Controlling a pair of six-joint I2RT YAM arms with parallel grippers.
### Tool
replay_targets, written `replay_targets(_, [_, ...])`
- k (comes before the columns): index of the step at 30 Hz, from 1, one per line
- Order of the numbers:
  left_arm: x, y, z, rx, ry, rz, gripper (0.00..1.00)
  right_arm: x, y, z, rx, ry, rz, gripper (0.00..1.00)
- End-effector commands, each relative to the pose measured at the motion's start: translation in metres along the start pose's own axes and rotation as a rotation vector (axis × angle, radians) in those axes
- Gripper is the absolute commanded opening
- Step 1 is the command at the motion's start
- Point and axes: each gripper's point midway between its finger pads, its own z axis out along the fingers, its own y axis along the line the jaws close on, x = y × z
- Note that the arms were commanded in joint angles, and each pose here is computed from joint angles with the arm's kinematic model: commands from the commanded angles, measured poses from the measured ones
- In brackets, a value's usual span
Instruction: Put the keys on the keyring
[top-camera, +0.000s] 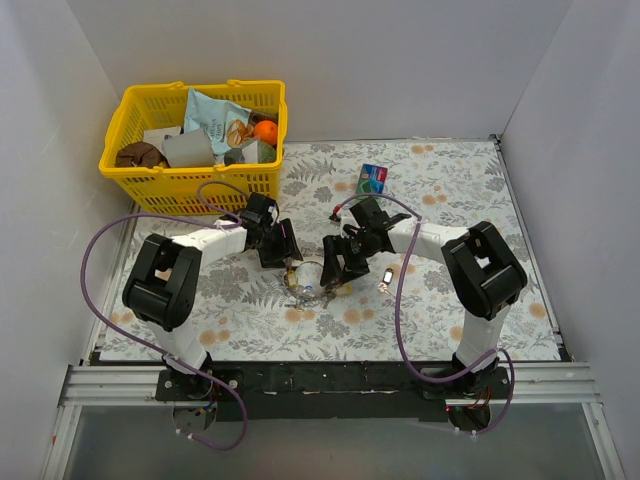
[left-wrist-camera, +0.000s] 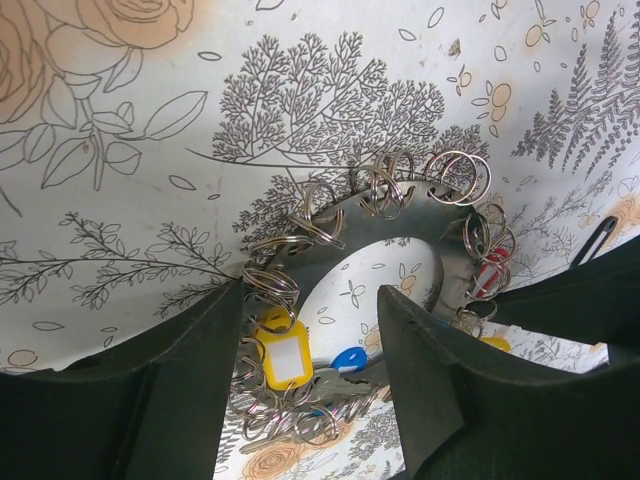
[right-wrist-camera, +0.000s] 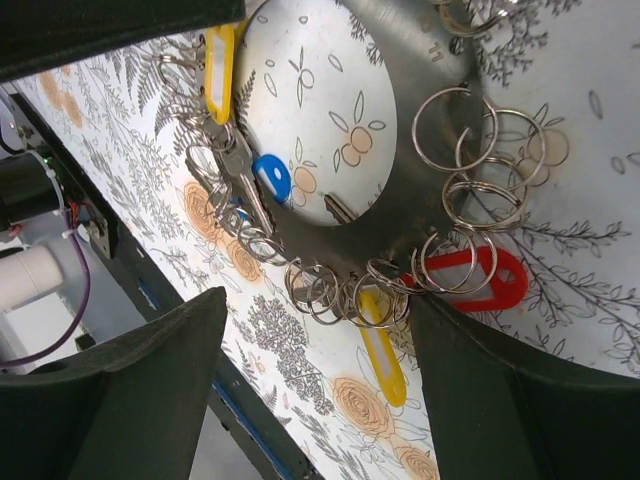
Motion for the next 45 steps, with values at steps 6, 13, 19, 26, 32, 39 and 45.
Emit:
replay_targets(6, [-0.008, -0.026, 0.002, 0.078, 0.003, 0.053, 0.56, 0.012, 0.022, -0.003, -0.053, 0.045, -0.023, 0.81])
replay_targets(13, [-0.014, -0.030, -0.002, 0.081, -0.022, 0.072, 0.59, 0.008, 0.030, 0.003, -0.050, 0.071, -0.039, 0.81])
replay_targets(19, [-0.023, -0.037, -0.014, 0.086, -0.071, 0.103, 0.64, 0.012, 0.027, 0.000, -0.030, 0.088, -0.040, 0.82])
replay_targets(26, [-0.029, -0.045, -0.028, 0.090, -0.116, 0.150, 0.68, 0.018, 0.026, -0.005, -0.019, 0.103, -0.039, 0.82])
replay_targets(32, [-0.028, -0.050, -0.042, 0.106, -0.147, 0.187, 0.68, 0.020, 0.024, -0.010, 0.011, 0.109, -0.054, 0.82])
replay_targets(39, [-0.021, -0.052, -0.059, 0.130, -0.173, 0.241, 0.67, 0.013, 0.026, -0.016, 0.037, 0.094, -0.083, 0.82])
replay_targets(45, [-0.004, -0.044, -0.072, 0.139, -0.180, 0.264, 0.57, 0.008, 0.028, -0.020, 0.045, 0.082, -0.099, 0.82])
